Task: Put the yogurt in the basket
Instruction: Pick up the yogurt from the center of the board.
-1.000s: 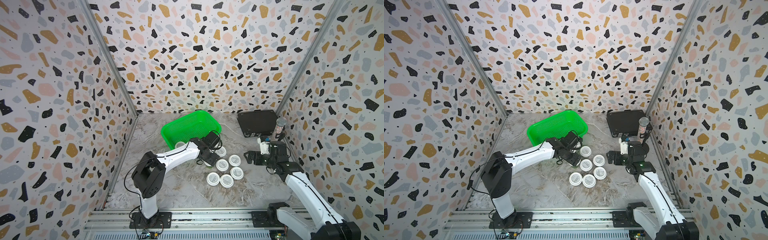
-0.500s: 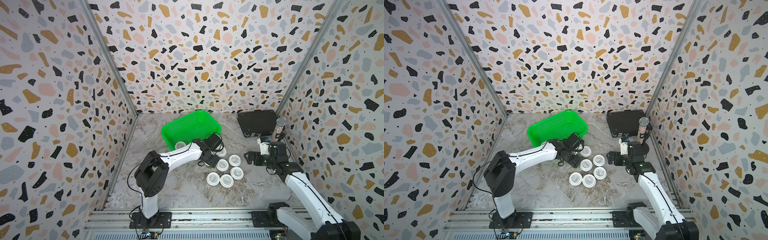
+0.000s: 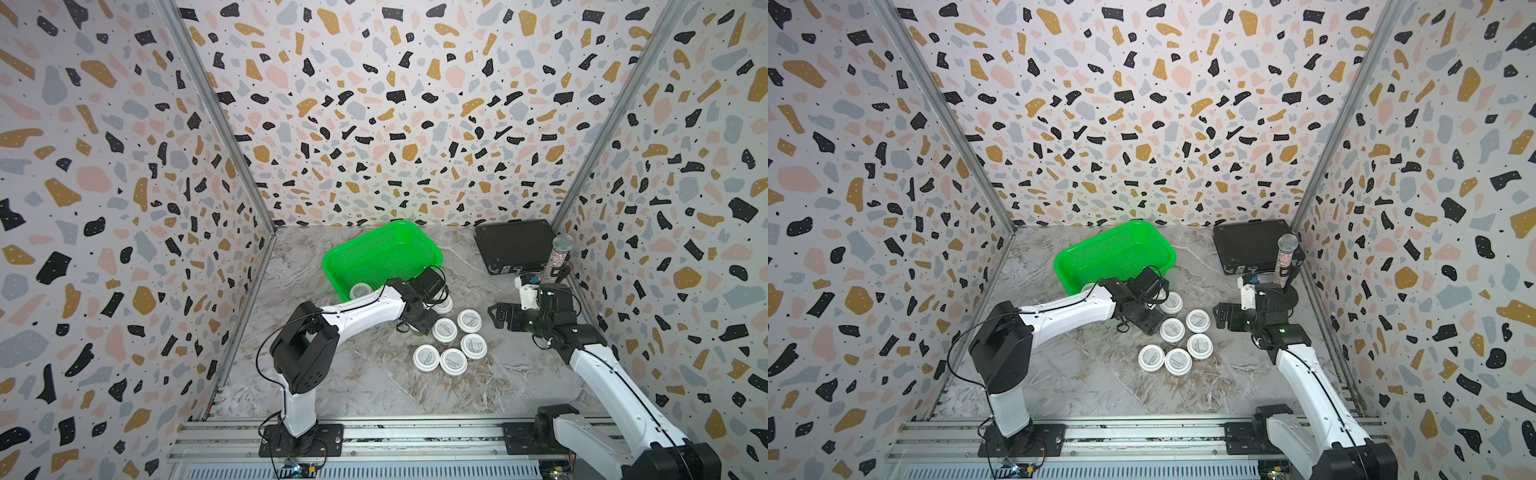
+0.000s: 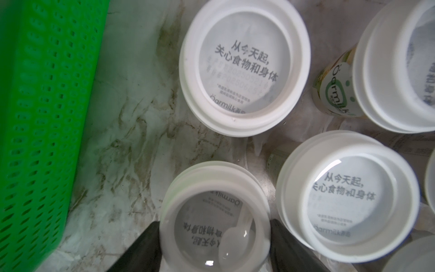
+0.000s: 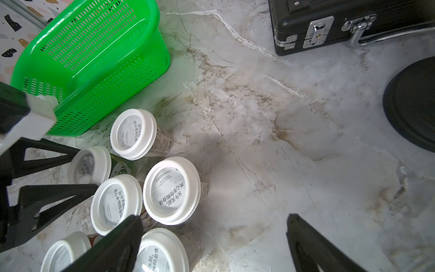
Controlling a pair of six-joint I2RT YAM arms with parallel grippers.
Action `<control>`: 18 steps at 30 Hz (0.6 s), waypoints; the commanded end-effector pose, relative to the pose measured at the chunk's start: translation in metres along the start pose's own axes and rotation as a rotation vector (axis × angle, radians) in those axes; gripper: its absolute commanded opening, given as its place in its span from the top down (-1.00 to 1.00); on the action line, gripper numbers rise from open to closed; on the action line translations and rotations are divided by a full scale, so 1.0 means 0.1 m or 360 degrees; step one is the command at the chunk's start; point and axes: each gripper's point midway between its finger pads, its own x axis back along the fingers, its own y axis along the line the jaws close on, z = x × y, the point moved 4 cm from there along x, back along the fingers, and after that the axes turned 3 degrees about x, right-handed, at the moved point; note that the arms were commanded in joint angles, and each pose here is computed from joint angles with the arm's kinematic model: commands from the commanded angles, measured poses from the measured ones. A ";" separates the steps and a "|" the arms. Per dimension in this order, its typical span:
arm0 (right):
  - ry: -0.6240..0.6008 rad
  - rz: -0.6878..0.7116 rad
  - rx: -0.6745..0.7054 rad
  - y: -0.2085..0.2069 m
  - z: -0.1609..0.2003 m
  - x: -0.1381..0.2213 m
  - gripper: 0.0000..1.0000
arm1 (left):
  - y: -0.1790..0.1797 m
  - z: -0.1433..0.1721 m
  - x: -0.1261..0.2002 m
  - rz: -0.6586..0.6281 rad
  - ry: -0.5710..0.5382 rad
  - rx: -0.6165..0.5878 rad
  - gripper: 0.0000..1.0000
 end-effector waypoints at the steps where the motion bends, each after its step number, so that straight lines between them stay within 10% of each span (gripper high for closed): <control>1: -0.0006 0.0005 0.0006 0.01 0.01 0.03 -1.00 | 0.03 -0.08 0.11 -0.0052 -0.0049 -0.0012 -0.38; 18: -0.0004 0.0005 0.0004 0.01 0.01 0.03 -1.00 | 0.50 -0.39 1.11 -0.0207 -0.0530 0.0161 -0.45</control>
